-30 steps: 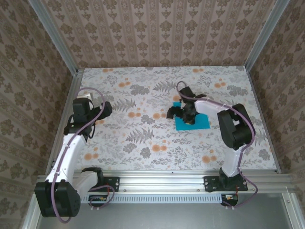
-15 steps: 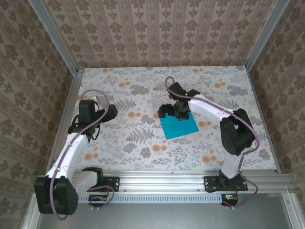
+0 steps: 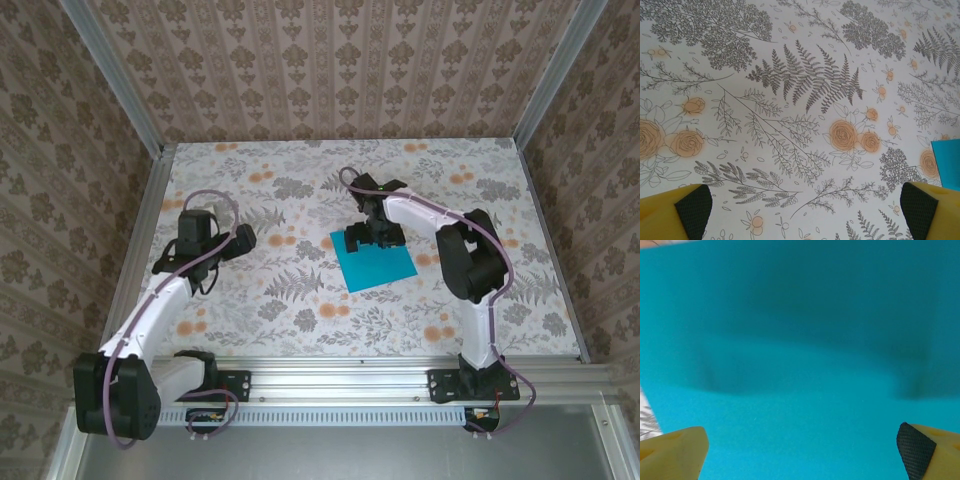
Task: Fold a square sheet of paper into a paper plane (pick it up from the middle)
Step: Fold the square sheet of paper in half at the center of the table.
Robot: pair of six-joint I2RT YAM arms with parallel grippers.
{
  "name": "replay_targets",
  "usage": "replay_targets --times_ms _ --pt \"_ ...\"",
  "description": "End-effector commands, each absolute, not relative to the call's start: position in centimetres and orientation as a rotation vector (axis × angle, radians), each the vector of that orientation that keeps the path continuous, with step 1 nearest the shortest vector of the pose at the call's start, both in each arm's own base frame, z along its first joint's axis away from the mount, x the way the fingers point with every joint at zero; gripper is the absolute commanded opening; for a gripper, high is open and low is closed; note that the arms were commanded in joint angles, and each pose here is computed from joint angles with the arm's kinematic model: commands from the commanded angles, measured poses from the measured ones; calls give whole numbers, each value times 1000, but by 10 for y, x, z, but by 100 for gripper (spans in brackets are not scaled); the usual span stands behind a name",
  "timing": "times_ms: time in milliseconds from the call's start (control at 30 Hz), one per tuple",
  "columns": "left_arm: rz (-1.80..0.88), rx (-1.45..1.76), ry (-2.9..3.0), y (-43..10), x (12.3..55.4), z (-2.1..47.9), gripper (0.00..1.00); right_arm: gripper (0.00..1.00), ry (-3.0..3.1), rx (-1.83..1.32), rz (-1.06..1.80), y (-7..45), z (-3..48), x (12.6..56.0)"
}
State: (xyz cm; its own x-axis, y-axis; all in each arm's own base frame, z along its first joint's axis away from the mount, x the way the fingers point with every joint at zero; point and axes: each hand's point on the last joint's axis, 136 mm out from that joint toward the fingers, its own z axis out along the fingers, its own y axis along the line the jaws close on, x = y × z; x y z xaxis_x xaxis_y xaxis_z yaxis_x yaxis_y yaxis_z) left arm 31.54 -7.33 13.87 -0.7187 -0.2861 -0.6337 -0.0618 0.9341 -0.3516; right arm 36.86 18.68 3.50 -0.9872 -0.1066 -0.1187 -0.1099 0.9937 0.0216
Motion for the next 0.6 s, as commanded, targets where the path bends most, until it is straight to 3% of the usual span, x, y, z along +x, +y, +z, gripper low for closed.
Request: replay_targets --times_ms 0,567 --pt "-400 -249 2352 -76 318 139 100 100 3046 -223 25 189 36 366" --pt "-369 -247 2388 -77 323 130 100 98 3139 -301 -111 177 -5 352"
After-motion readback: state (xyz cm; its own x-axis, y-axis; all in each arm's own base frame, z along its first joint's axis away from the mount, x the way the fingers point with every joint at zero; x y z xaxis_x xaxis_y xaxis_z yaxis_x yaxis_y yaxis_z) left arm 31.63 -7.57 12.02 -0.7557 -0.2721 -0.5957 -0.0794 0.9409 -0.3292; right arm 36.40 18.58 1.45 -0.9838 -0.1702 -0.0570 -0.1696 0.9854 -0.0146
